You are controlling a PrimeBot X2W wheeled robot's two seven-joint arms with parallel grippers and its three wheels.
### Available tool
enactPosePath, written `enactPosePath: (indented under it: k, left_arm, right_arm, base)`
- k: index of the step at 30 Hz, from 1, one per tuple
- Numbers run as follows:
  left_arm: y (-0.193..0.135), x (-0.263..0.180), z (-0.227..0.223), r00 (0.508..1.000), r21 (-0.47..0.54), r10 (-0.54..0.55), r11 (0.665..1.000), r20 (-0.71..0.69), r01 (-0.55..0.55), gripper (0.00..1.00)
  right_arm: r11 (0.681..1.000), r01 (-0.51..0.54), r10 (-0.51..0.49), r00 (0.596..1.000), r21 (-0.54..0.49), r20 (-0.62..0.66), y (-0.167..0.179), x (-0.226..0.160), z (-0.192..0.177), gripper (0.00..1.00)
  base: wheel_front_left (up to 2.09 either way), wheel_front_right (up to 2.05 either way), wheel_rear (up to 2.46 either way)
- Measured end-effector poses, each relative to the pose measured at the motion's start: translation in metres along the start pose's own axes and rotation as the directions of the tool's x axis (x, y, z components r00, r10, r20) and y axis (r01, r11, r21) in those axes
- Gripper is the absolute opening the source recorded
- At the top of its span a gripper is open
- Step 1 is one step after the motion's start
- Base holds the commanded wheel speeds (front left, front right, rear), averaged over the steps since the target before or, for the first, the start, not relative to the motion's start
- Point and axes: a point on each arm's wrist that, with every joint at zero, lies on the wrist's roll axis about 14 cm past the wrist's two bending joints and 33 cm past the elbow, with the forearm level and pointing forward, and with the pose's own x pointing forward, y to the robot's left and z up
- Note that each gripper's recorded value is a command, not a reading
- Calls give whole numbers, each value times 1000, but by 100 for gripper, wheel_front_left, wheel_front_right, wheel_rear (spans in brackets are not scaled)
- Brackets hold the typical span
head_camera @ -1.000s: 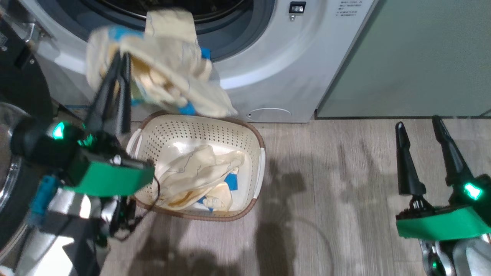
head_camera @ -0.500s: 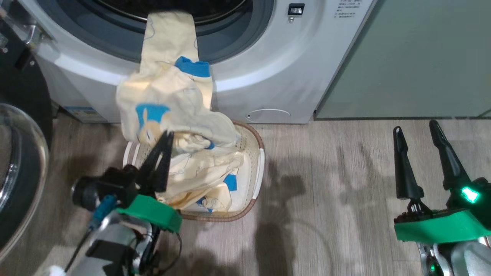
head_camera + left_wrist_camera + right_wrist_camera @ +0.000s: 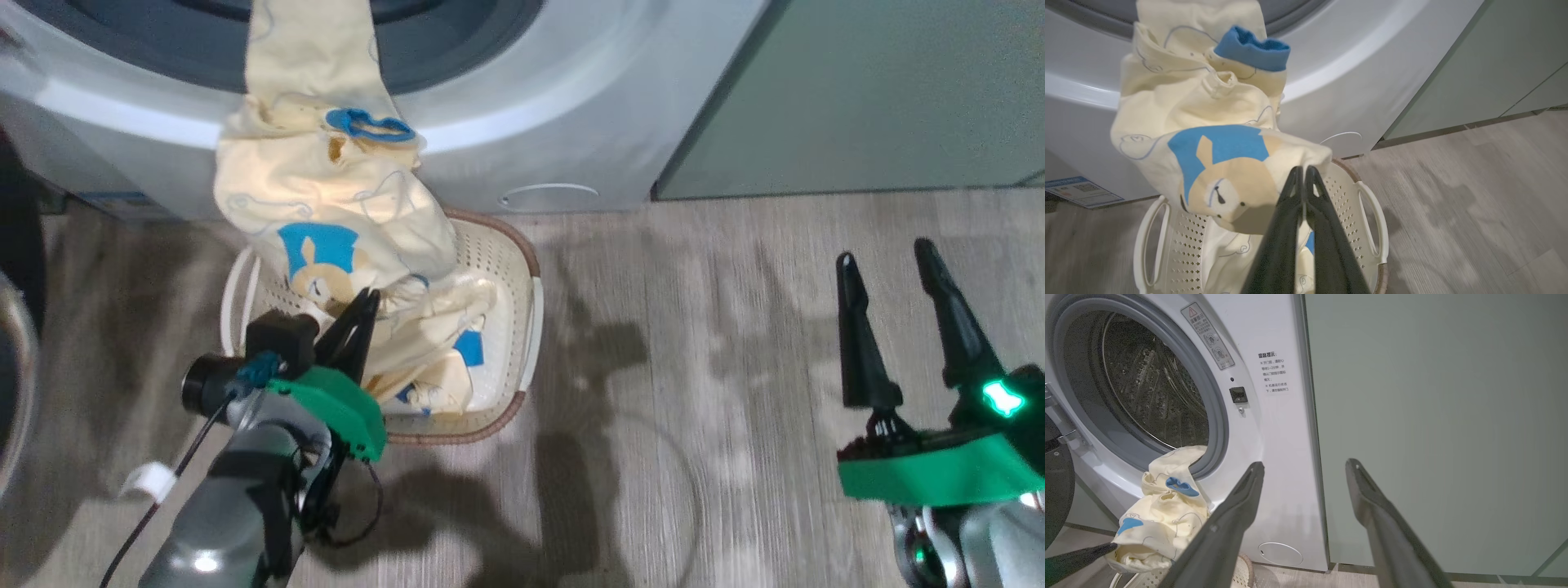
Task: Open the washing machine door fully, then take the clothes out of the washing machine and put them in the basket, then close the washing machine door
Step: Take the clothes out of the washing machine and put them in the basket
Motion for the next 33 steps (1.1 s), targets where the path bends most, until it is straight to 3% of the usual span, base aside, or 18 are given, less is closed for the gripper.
enactPosePath:
  k: [11,13,14,15,24,33]
  left_arm:
    - [-23,38,-64,978,-6,-67,998,-198,67,0]
    - [-26,42,-74,970,-18,-77,997,-230,75,87]
    - [-26,43,-79,967,-22,-75,997,-245,72,87]
    - [-27,45,-83,964,-27,-74,997,-256,70,100]
    - [-27,53,-97,950,-46,-68,997,-303,56,100]
    - [-21,59,-69,973,-31,-55,998,-226,49,100]
  right_arm:
    - [999,53,-53,998,-4,-20,-18,13,-13,100]
    - [998,61,-61,998,-8,-28,-21,13,-16,100]
    - [998,64,-64,998,-10,-28,-22,14,-17,100]
    - [998,67,-67,997,-12,-30,-23,15,-18,100]
    - [996,83,-84,996,-17,-44,-29,14,-23,100]
    - [997,77,-77,997,-14,-13,-27,18,-13,100]
  base:
    - [0,0,0]
    - [0,0,0]
    - [0,0,0]
    - [0,0,0]
    - [0,0,0]
    - [0,0,0]
